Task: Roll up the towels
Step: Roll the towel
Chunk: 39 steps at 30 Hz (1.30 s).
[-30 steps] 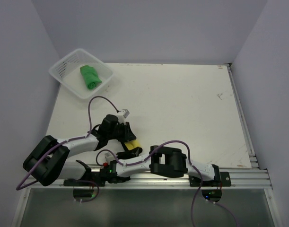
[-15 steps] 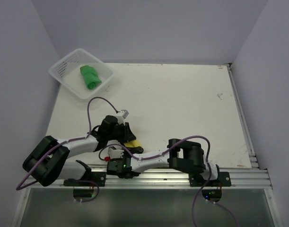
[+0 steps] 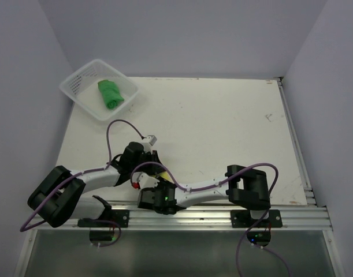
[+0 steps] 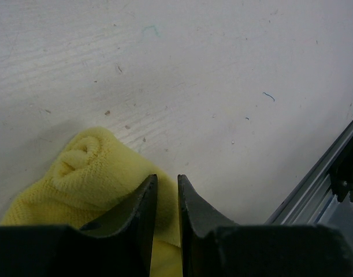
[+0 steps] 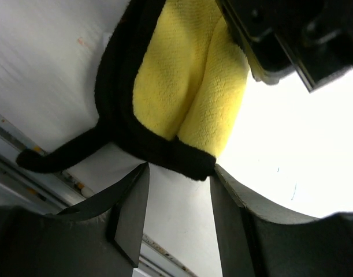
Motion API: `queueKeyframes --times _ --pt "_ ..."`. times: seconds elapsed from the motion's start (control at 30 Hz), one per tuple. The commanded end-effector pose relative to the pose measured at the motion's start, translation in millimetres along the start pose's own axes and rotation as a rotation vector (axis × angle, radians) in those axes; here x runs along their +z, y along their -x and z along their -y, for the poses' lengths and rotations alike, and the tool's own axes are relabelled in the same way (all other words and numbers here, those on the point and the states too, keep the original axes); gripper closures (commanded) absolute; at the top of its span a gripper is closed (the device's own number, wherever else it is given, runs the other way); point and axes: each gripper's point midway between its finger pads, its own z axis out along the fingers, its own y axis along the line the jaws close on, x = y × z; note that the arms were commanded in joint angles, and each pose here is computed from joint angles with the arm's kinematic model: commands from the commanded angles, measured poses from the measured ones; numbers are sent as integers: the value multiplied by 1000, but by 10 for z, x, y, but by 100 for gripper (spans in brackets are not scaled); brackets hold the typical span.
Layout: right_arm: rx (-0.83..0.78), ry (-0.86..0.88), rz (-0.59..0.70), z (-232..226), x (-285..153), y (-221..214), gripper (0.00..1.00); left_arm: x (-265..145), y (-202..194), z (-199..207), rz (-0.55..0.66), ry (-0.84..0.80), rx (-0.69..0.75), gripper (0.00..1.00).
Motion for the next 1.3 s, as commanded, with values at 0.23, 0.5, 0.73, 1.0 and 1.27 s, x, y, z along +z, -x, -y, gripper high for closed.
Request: queueKeyframes --times 0.23,0.5,0.73,1.0,1.27 --pt "253 102 81 80 -385 76 50 15 -60 -141 2 56 -6 75" --pt "440 289 242 189 -833 335 39 19 -33 -124 7 51 3 75" --pt "722 396 253 446 -675 436 40 14 -26 -115 17 44 -3 75" --pt "875 433 203 541 -391 488 47 -6 -61 -126 21 42 -10 75" --pt "911 440 126 428 -93 362 47 -14 -89 -128 25 34 -18 75"
